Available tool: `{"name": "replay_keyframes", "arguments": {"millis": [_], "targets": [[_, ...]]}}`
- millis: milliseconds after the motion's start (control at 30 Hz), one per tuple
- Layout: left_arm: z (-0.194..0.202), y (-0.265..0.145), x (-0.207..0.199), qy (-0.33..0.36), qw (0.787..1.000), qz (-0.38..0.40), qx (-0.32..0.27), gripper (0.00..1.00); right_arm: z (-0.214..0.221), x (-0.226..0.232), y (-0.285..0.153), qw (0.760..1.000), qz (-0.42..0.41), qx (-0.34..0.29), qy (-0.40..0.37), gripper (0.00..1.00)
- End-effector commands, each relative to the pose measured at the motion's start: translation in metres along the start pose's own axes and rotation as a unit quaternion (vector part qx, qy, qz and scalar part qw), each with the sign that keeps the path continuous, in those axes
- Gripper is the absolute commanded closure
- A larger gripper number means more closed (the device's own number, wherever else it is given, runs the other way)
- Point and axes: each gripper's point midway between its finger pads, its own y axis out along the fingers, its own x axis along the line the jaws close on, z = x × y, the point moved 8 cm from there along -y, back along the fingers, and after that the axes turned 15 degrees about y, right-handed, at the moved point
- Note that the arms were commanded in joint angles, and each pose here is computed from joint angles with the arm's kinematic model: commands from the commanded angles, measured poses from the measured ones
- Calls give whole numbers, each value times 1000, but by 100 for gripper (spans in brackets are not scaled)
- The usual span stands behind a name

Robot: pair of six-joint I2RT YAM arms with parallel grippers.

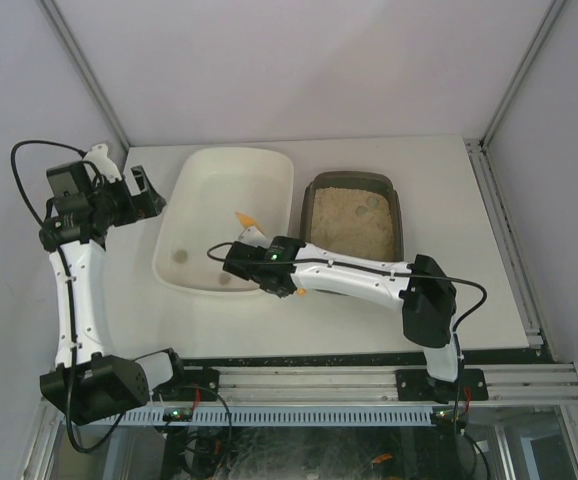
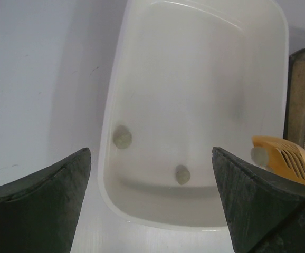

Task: Clean the litter box

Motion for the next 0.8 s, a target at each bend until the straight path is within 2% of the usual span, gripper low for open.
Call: {"name": "replay_keyframes", "arguments": {"millis": [0, 100, 333, 467, 633, 767], "targets": [[4, -10, 7, -44, 996, -73, 10, 0, -1, -5, -15, 998, 42, -42, -21, 100], [4, -21, 4, -47, 995, -81, 18, 0, -2, 0, -17, 997, 55, -54, -27, 100], [1, -58, -4, -18, 994, -110, -8, 0, -5, 2, -19, 995, 65, -71, -18, 100], [-3, -64, -5, -9, 993, -113, -22, 0, -9, -17, -26, 994, 71, -74, 33, 100], [-11, -44, -12, -6, 999, -29, -26, 0, -1, -62, -30, 990, 65, -51, 111, 100], [-28, -15, -28, -2, 999, 28, -15, 0, 17, -104, -16, 981, 34, -3, 193, 100]]}}
